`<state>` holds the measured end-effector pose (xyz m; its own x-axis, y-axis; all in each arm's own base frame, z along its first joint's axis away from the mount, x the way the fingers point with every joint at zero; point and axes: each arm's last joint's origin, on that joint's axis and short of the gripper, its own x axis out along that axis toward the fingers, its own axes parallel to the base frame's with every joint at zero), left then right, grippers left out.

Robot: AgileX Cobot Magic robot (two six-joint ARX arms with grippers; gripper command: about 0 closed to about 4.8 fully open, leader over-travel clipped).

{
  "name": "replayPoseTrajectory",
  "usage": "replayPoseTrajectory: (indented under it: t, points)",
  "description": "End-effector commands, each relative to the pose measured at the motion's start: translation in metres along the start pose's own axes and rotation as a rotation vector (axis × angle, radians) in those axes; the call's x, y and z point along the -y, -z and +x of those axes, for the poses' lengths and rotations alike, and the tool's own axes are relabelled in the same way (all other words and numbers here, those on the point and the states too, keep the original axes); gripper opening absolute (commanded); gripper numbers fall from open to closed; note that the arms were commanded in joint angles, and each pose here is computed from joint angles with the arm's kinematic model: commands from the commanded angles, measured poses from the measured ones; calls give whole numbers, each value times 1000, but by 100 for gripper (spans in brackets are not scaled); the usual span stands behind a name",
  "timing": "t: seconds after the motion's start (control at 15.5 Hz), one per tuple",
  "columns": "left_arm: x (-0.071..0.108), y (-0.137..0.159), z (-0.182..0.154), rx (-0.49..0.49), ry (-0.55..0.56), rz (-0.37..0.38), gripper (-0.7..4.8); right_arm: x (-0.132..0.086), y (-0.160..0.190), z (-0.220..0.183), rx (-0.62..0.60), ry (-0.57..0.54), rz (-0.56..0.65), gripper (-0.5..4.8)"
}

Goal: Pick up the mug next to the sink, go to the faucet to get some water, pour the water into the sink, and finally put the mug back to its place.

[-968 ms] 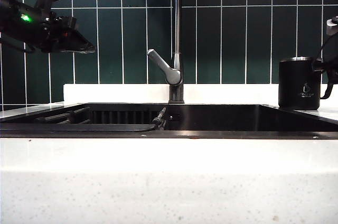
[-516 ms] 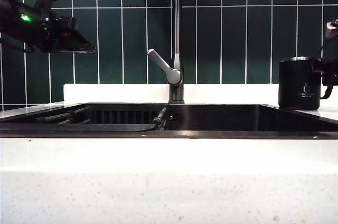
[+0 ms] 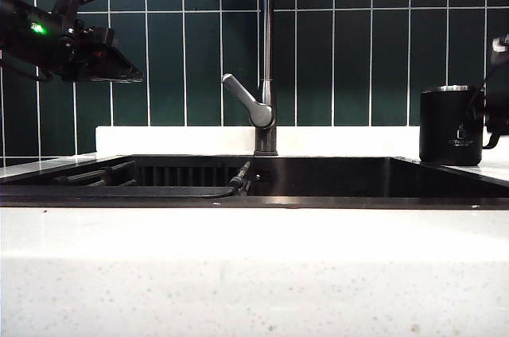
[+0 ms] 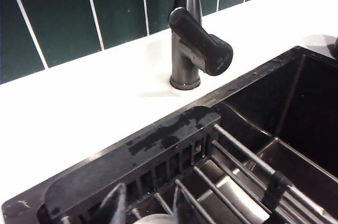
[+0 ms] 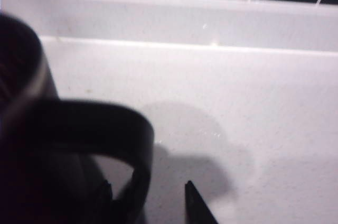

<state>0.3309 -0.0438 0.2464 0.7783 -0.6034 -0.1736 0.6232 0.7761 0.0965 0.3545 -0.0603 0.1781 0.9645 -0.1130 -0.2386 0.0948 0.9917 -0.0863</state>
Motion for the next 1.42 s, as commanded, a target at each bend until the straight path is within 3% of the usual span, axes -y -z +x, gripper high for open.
replayPoseTrajectory:
  t: [0.06, 0.45, 0.65, 0.77, 0.9, 0.97, 1.1, 1.42]
  points:
    - [0, 1, 0, -15, 4, 17, 117, 2, -4, 2, 54, -22, -6, 189]
    - [0, 1, 0, -18, 5, 15, 117, 5, -13, 2, 133, -12, -11, 185]
    - [0, 2, 0, -20, 6, 14, 117, 4, -14, 2, 134, -13, -11, 85]
    - [0, 2, 1, -21, 6, 13, 117, 4, -14, 2, 135, -13, -11, 53]
    - [0, 1, 1, -9, 10, 19, 117, 4, -14, 2, 144, -17, -12, 51]
    - [1, -1, 1, 11, 35, 26, 117, 4, -16, 2, 154, -32, -14, 17]
    - [2, -3, 1, 34, 65, 31, 116, 3, -16, 2, 157, -35, -15, -1]
    - [2, -3, 1, 31, 66, 29, 116, 0, -20, 0, 168, -69, 10, -1]
